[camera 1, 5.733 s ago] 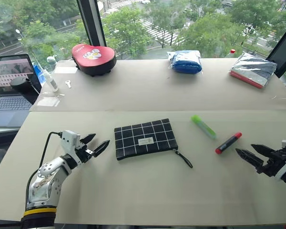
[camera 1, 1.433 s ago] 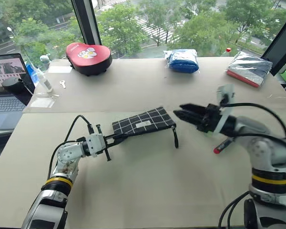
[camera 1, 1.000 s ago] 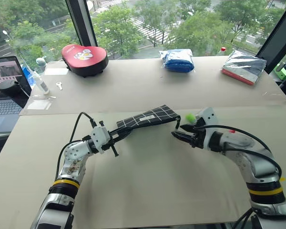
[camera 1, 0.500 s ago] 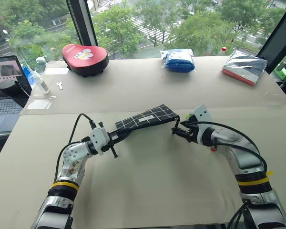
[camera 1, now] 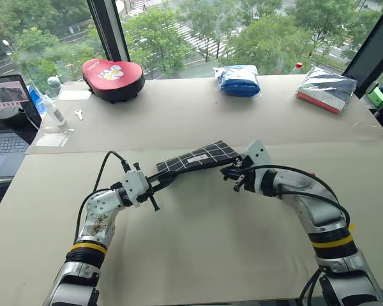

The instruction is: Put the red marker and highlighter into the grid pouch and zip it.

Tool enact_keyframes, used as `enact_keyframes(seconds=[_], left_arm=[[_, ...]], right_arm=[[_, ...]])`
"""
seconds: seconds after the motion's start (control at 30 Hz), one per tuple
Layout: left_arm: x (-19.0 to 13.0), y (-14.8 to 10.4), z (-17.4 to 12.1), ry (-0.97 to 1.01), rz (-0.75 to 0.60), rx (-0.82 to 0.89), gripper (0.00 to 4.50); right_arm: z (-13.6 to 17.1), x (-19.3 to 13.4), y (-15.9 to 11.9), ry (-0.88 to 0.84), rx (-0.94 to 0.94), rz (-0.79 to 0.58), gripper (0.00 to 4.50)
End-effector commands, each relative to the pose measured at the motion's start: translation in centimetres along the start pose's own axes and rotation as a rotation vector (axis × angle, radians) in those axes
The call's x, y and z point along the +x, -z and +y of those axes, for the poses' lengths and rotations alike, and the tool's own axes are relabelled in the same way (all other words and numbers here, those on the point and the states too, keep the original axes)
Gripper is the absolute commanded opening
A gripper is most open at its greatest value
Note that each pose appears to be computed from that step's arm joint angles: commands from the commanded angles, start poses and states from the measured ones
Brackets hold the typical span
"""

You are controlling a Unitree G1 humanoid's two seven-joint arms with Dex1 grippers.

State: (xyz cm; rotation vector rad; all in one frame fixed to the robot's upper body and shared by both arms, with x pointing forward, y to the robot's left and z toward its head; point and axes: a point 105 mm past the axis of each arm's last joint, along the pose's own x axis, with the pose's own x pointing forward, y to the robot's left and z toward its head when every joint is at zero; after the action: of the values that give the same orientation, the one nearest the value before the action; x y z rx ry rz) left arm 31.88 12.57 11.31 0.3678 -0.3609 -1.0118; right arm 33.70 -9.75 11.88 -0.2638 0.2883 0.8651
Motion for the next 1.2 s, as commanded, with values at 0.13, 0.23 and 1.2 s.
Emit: enact_keyframes(seconds=[0.13,0.23,1.2], left_arm=[[0.4,-0.9,0.8,-0.005,-0.029,0.023,0.0],[0.5,-1.0,0.9,-0.005,-0.032,0.023,0.0],[1.5,-0.8,0.8,0.013,-0.05,-0.001,0.0]], right_arm=[[2.7,2.0,-3.2,-0.083,-0.059,-0.067,0.05],[2.6,2.7,-2.8,-0.056,-0.055,-0.05,0.05],[6.1,5.4,-6.6,-0.225,-0.011,-0.126,0.05]])
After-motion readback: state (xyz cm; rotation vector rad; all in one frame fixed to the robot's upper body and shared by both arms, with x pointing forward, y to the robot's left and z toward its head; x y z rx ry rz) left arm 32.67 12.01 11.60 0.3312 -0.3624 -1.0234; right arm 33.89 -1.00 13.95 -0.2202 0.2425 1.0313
